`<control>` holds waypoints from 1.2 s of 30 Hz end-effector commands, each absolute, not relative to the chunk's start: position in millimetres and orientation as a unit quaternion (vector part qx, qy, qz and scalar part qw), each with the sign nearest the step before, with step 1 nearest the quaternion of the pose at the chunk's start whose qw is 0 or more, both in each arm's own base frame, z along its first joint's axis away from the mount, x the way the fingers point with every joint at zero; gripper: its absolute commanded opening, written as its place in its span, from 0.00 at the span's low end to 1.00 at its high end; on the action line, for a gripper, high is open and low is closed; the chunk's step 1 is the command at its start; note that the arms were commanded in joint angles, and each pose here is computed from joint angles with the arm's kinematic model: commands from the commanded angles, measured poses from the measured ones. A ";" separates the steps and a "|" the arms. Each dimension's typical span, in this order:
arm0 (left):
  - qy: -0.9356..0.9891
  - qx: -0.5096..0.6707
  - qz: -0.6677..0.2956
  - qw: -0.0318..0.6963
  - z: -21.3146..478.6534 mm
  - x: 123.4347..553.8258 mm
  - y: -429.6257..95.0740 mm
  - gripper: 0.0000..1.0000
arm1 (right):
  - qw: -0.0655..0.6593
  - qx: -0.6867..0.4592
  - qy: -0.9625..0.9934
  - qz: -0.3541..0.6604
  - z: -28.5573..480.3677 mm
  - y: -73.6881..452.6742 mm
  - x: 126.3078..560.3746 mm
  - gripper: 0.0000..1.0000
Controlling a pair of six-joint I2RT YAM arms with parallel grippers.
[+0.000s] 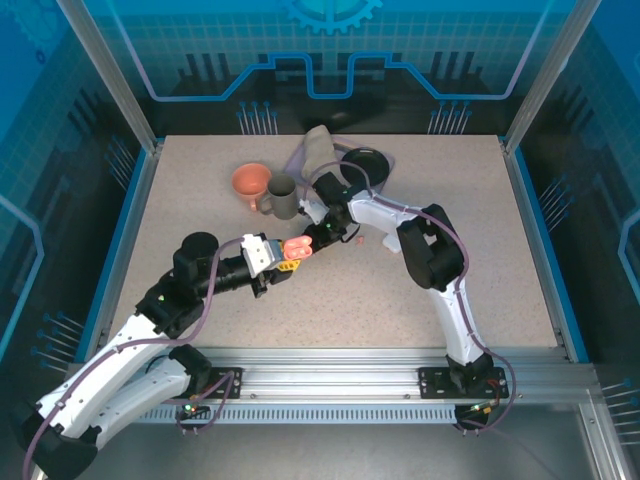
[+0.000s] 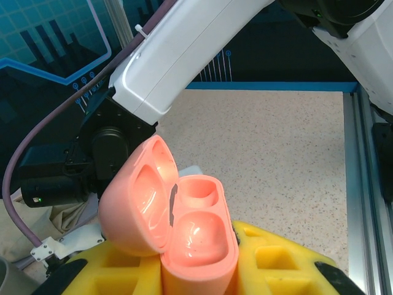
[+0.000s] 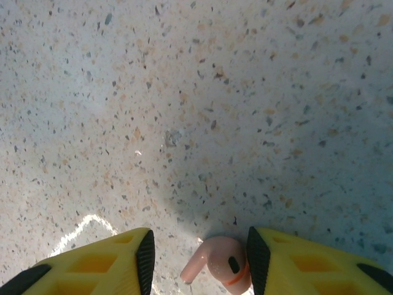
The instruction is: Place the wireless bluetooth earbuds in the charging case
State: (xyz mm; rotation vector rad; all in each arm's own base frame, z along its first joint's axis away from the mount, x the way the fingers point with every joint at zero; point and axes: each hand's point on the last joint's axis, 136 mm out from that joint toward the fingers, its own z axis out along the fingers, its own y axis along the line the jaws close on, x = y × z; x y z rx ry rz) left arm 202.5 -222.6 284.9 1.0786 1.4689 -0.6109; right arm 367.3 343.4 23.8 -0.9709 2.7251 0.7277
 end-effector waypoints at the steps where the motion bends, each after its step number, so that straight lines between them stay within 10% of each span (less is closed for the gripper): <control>1: 0.635 0.456 -0.264 0.565 280.4 203.6 -224.1 0.00 | 0.057 -0.337 0.907 0.248 31.6 345.4 344.1 0.45; 36: 0.637 0.458 -0.262 0.562 281.5 205.7 -225.1 0.00 | 0.059 -0.340 0.906 0.245 35.2 342.9 342.6 0.24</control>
